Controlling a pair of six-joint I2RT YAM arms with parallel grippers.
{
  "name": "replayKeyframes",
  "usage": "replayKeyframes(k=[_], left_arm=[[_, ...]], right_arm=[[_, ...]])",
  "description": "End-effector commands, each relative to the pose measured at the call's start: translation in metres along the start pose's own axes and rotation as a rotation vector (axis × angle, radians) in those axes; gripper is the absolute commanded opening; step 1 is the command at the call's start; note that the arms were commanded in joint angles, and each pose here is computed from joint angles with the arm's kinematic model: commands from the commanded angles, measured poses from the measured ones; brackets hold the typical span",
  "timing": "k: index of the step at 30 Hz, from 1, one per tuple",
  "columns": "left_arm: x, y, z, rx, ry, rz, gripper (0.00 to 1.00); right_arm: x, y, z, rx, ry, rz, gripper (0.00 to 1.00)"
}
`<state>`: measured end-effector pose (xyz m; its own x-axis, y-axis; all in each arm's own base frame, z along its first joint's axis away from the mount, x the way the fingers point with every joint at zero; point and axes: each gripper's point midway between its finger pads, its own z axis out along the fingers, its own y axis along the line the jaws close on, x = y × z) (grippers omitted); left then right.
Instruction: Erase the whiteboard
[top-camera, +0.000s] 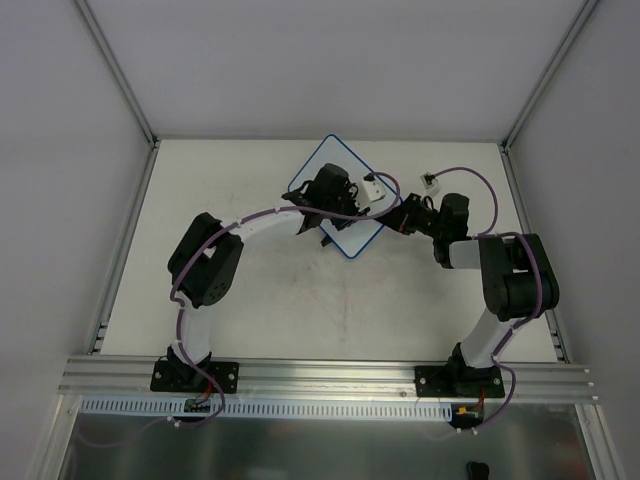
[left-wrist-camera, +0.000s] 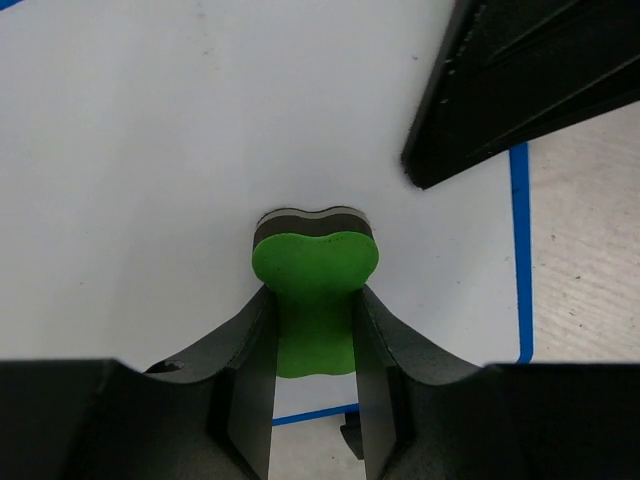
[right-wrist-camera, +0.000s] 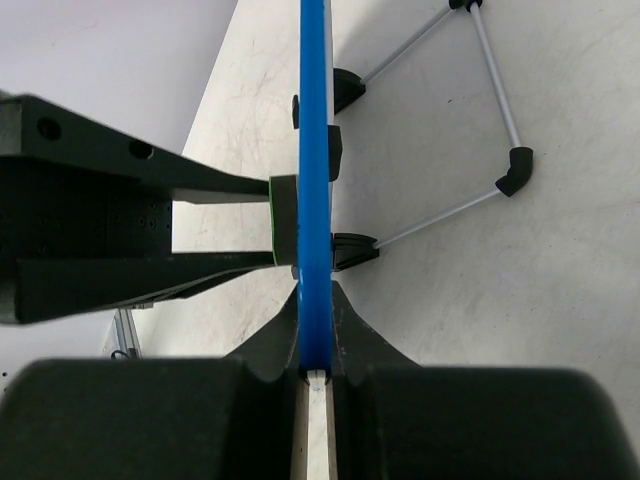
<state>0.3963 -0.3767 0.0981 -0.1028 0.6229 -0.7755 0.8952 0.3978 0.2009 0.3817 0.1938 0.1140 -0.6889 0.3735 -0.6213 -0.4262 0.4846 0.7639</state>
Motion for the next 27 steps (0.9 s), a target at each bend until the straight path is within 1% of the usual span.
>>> replayKeyframes(k=[1, 7, 11, 12, 14, 15, 19, 21, 23, 27], left_arm=[[0.049, -0.078, 0.019, 0.228, 0.122, 0.073, 0.00], [0.048, -0.080, 0.014, 0.242, 0.114, 0.055, 0.00], [0.041, -0.067, 0.009, 0.255, 0.079, -0.034, 0.00], [0.040, -0.053, 0.008, 0.230, 0.074, -0.093, 0.00], [0.046, -0.038, 0.011, 0.210, 0.085, -0.160, 0.00], [0.042, -0.025, 0.011, 0.183, 0.078, -0.225, 0.00], [0.058, 0.030, 0.003, 0.122, 0.071, -0.443, 0.00], [0.065, 0.043, 0.002, 0.087, 0.077, -0.511, 0.00], [0.078, 0.063, -0.002, -0.010, 0.107, -0.542, 0.00], [0.093, 0.076, -0.009, -0.058, 0.126, -0.624, 0.00]], right_arm=[[-0.014, 0.050, 0.007, -0.183, 0.009, -0.146, 0.00], [-0.014, 0.050, 0.007, -0.182, 0.010, -0.144, 0.00], [-0.014, 0.052, 0.007, -0.185, 0.009, -0.144, 0.00], [-0.015, 0.052, 0.007, -0.184, 0.007, -0.145, 0.00], [-0.014, 0.052, 0.006, -0.186, 0.008, -0.146, 0.00], [-0.014, 0.052, 0.006, -0.186, 0.010, -0.145, 0.00], [-0.014, 0.053, 0.006, -0.187, 0.009, -0.146, 0.00], [-0.014, 0.053, 0.006, -0.186, 0.008, -0.146, 0.00], [-0.015, 0.053, 0.006, -0.188, 0.005, -0.151, 0.00], [-0.015, 0.054, 0.006, -0.190, 0.006, -0.151, 0.00]])
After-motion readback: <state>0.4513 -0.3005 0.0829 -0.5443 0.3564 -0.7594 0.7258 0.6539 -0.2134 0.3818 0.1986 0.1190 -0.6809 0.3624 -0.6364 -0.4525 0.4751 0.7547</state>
